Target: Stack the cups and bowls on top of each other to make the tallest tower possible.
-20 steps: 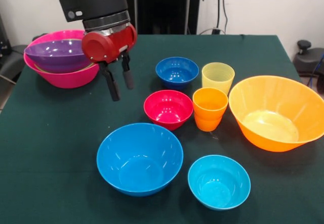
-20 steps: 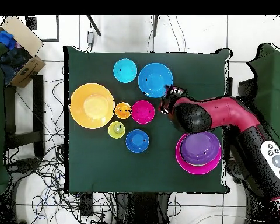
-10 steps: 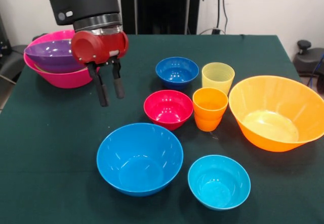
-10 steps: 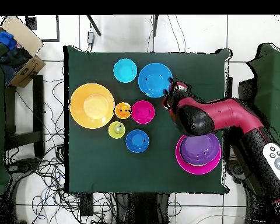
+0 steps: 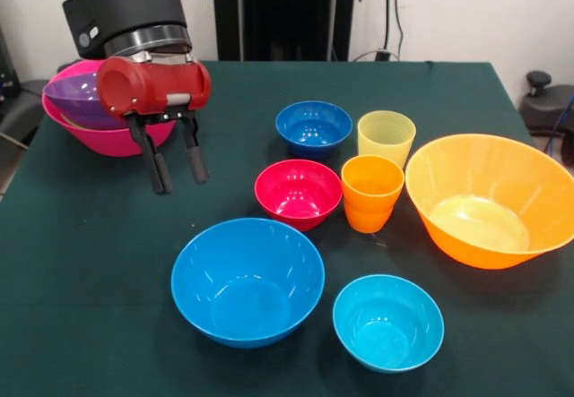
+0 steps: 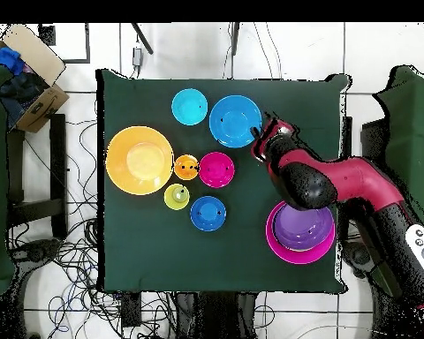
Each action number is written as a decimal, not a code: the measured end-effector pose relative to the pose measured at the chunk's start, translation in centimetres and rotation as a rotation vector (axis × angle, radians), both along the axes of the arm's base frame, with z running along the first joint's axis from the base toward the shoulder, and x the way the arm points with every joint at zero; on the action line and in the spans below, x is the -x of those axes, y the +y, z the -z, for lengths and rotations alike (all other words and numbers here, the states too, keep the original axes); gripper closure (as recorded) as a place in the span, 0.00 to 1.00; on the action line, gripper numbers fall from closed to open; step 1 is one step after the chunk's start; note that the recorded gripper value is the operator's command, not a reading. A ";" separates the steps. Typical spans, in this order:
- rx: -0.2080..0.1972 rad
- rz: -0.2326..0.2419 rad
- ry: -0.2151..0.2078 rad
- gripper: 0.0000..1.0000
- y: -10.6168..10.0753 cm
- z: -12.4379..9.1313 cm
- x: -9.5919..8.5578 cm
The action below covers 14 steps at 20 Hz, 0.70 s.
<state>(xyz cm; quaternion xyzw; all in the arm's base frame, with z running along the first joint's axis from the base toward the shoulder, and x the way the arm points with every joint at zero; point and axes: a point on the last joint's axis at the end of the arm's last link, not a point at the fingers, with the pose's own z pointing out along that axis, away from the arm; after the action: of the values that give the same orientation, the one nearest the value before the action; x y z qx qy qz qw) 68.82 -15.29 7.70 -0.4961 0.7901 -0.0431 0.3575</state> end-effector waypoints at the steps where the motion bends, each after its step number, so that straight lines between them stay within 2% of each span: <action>1: -0.008 0.003 0.000 0.00 -0.1 0.1 0.1; 5: -0.087 0.032 -0.009 0.00 -0.4 0.9 0.3; 10: -0.145 0.054 -0.019 0.00 -0.7 1.2 0.4; 14: -0.215 0.076 -0.041 0.00 -0.9 1.2 0.5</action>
<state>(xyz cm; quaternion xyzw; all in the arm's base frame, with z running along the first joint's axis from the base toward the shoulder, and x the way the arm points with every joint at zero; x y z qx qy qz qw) 68.34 -16.20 6.52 -0.4237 0.8009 0.0182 0.4227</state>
